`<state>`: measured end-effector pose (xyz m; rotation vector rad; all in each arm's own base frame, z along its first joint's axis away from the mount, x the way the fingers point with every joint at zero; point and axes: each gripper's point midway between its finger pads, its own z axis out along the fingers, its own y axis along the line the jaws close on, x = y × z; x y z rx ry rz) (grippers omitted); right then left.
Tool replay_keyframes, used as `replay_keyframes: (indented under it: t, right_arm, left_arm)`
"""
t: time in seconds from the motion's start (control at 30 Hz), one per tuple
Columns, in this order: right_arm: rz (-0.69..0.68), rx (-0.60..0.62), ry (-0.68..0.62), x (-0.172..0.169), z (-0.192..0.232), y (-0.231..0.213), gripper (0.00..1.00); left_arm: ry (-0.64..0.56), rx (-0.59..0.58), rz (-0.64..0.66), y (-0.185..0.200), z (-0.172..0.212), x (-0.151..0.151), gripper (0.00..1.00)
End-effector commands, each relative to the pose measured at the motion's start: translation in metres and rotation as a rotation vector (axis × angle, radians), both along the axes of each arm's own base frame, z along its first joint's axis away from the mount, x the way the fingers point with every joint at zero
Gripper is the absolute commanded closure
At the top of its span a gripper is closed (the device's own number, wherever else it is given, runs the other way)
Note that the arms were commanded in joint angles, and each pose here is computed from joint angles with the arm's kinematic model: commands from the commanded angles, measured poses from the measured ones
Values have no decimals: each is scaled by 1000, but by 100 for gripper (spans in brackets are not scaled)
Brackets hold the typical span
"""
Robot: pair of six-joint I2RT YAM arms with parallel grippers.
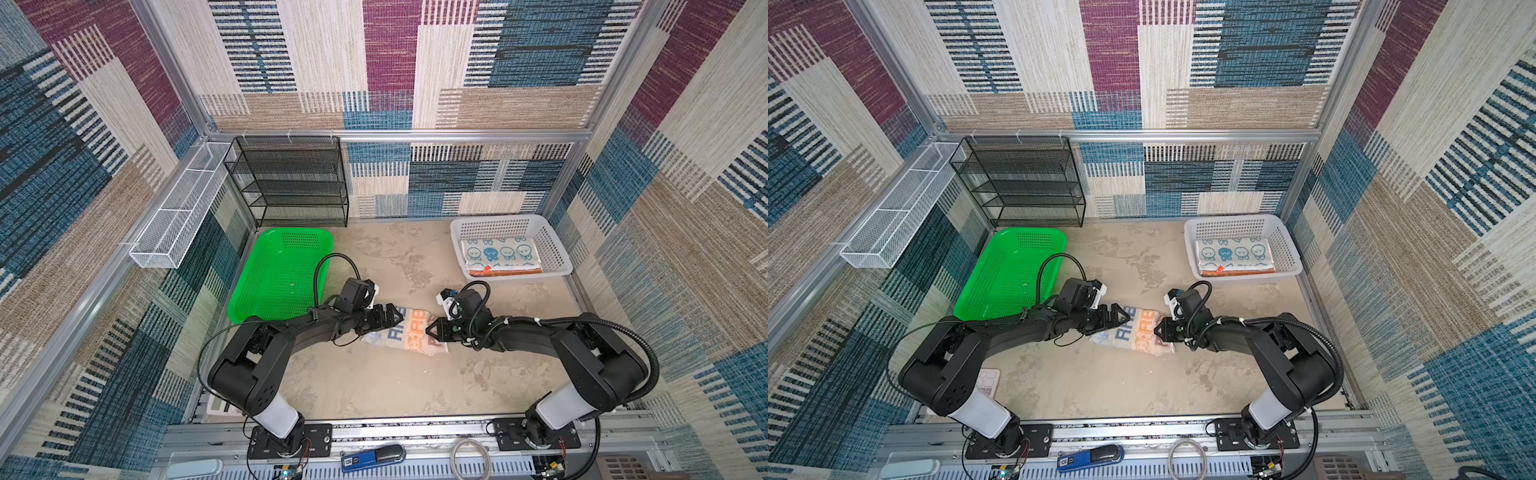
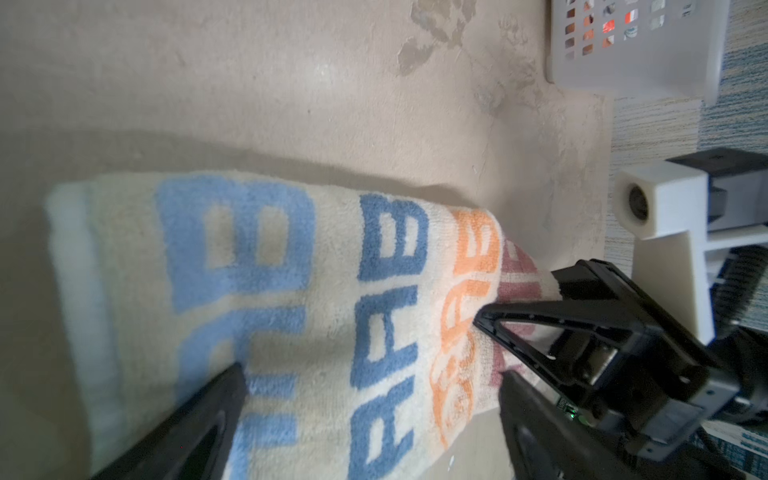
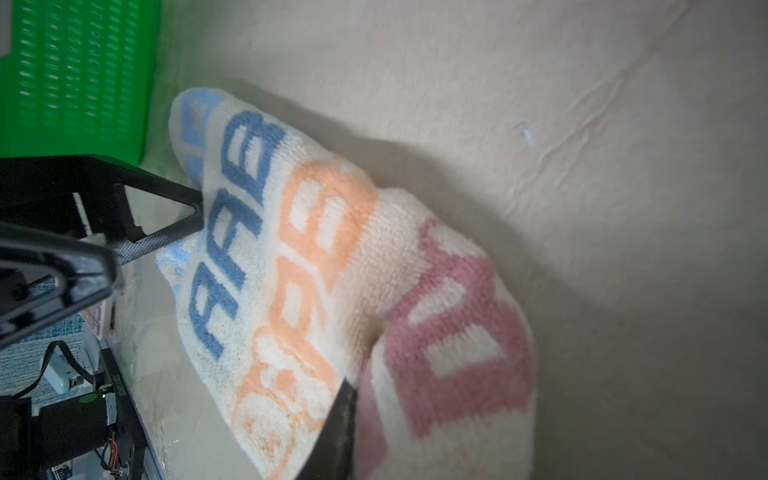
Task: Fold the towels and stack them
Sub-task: 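Lift the towel and carry it with both grippers over the white basket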
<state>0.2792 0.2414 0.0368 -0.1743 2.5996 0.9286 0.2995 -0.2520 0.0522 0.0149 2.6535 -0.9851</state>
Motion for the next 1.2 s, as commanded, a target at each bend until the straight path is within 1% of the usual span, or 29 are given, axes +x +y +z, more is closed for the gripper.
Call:
replay_keyframes:
  t: [0.0, 0.1, 0.23, 0.33, 0.43, 0.53, 0.67, 0.8, 0.9, 1.07, 1.17]
  right_arm:
    - [-5, -59, -50, 28, 24, -3, 94]
    - [-19, -66, -111, 69, 59, -11, 99]
    - [-6, -110, -172, 121, 97, -26, 100]
    - [27, -119, -191, 148, 116, -37, 100]
    - [26, -112, -213, 168, 131, -58, 100]
    - [38, -86, -239, 178, 138, -85, 100]
    - [47, -90, -237, 190, 130, -115, 100]
    - [-14, -89, -248, 204, 126, -159, 100]
    - [-59, -95, -225, 211, 117, -190, 100]
    - [-61, -140, -238, 225, 112, -215, 100]
    - [-59, -193, -223, 229, 99, -231, 100]
  left_arm:
    - [63, 82, 16, 9, -8, -2, 1]
    - [0, 83, -4, -3, 21, 23, 1]
    - [-97, 74, -26, -22, 68, 64, 1]
    - [-125, 62, -56, -39, 87, 88, 1]
    - [-141, 46, -87, -55, 100, 108, 1]
    - [-157, 32, -111, -67, 111, 123, 1]
    - [-167, 41, -138, -76, 116, 137, 1]
    - [-180, 37, -151, -83, 121, 147, 1]
    - [-183, 41, -157, -86, 121, 153, 1]
    - [-171, 26, -166, -96, 117, 164, 1]
    - [-184, 36, -170, -98, 117, 170, 1]
